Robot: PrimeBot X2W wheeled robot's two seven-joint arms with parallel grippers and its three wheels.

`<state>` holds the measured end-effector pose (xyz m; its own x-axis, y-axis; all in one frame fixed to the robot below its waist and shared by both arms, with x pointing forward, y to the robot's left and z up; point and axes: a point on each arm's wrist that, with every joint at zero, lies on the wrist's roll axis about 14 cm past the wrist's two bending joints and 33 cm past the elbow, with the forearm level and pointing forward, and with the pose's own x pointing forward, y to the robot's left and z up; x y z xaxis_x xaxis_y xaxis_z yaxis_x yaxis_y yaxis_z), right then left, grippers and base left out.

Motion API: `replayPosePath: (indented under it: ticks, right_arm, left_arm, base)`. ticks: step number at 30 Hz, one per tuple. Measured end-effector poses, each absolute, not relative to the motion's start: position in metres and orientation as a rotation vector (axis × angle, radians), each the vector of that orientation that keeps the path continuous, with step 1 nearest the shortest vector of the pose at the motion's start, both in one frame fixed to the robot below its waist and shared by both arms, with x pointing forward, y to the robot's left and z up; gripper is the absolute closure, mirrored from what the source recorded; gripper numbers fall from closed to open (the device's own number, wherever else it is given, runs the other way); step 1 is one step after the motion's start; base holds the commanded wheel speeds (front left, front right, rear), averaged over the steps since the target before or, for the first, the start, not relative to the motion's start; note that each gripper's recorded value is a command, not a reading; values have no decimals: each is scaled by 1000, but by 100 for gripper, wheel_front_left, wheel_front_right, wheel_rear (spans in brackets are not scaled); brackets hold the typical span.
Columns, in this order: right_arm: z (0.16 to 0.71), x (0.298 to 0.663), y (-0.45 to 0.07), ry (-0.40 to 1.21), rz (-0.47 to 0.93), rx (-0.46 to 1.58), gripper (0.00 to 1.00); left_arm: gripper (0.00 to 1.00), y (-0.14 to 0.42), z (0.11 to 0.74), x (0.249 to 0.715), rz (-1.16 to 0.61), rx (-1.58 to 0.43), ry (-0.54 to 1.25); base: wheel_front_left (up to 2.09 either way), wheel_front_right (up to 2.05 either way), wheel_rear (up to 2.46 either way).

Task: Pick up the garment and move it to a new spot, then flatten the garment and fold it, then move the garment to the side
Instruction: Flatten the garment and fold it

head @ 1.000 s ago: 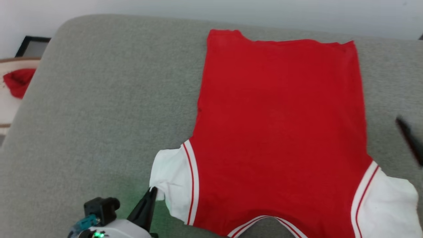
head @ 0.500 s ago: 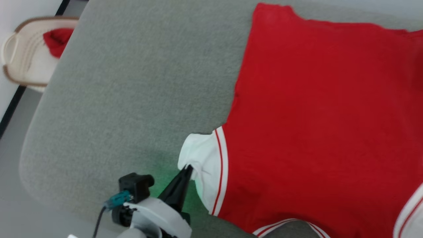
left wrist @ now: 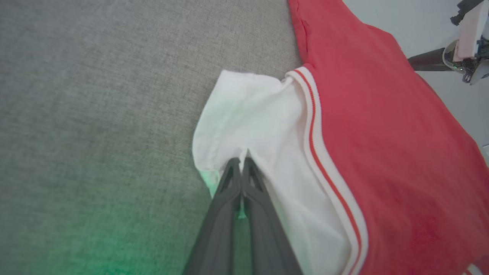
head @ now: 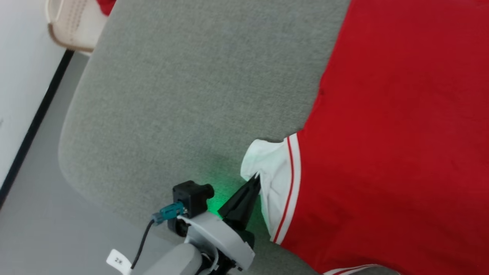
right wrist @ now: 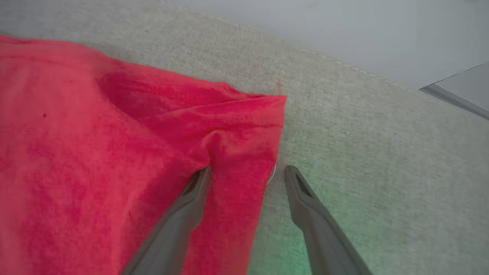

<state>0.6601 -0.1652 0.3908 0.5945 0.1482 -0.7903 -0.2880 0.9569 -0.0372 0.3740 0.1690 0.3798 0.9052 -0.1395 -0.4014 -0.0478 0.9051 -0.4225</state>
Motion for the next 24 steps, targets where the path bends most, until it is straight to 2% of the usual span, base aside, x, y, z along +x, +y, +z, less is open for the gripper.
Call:
replayPosePath:
  ticks: [6, 7, 10, 18, 24]
  right_arm:
    - [363, 672, -157, 1022, 227, -164, 0]
    - [359, 671, -156, 1045, 224, -162, 100]
    - [351, 672, -151, 1091, 219, -167, 100]
    - [362, 669, -148, 1072, 211, -134, 100]
    - [377, 644, -145, 1075, 255, -165, 100]
  left_arm:
    - [100, 173, 370, 373, -21, -448, 456]
    - [100, 175, 368, 372, -14, -449, 459]
    - [100, 177, 365, 371, 0, -452, 463]
    - [100, 182, 366, 373, 2, -443, 453]
    - [100, 190, 371, 375, -7, -411, 438]
  base:
    - [0, 0, 0]
    - [0, 0, 0]
    - [0, 0, 0]
    - [0, 0, 0]
    - [0, 0, 0]
